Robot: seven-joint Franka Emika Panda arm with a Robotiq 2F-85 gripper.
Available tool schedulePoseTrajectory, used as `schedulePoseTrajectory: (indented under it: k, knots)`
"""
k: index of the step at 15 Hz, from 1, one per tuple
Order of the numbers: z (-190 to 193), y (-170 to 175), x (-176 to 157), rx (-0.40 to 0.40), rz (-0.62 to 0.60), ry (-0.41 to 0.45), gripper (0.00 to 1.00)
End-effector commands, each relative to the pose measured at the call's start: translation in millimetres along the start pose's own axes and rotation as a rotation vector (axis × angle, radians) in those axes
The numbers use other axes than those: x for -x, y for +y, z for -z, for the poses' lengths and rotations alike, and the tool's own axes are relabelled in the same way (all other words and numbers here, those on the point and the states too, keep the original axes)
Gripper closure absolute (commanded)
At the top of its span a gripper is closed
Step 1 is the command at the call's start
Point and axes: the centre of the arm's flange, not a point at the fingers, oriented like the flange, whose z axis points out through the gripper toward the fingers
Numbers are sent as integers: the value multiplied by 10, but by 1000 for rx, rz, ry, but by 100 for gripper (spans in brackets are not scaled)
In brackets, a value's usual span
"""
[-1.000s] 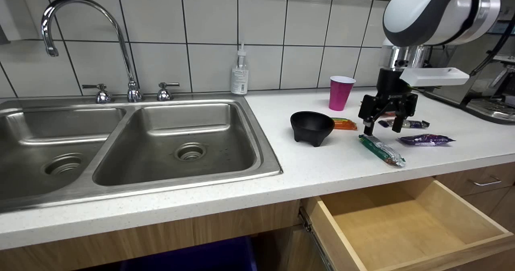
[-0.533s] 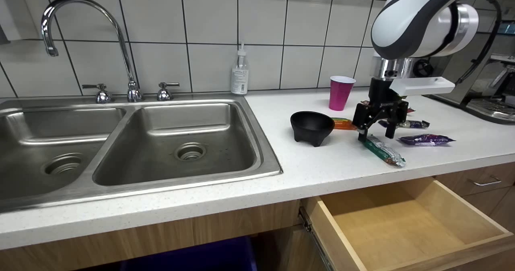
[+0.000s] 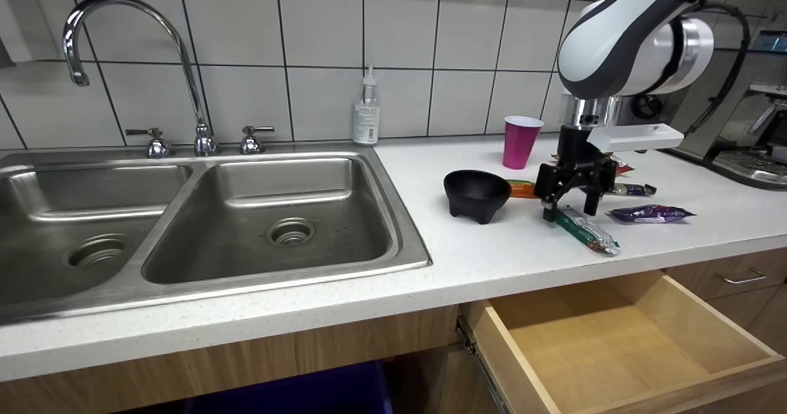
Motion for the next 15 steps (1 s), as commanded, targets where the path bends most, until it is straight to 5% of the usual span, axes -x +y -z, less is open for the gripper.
schedulePoseTrajectory:
  k: [1,2,3,10,15]
  knots:
    - [13,-13,-130,20,-8,-28,0]
    - [3,-14,-136,17,-8,-27,25]
    - [-3,-13,-139,16,-9,-28,26]
    - [71,-44,-83,15,-1,-3,80]
    - [143,-61,77,9,9,20,82]
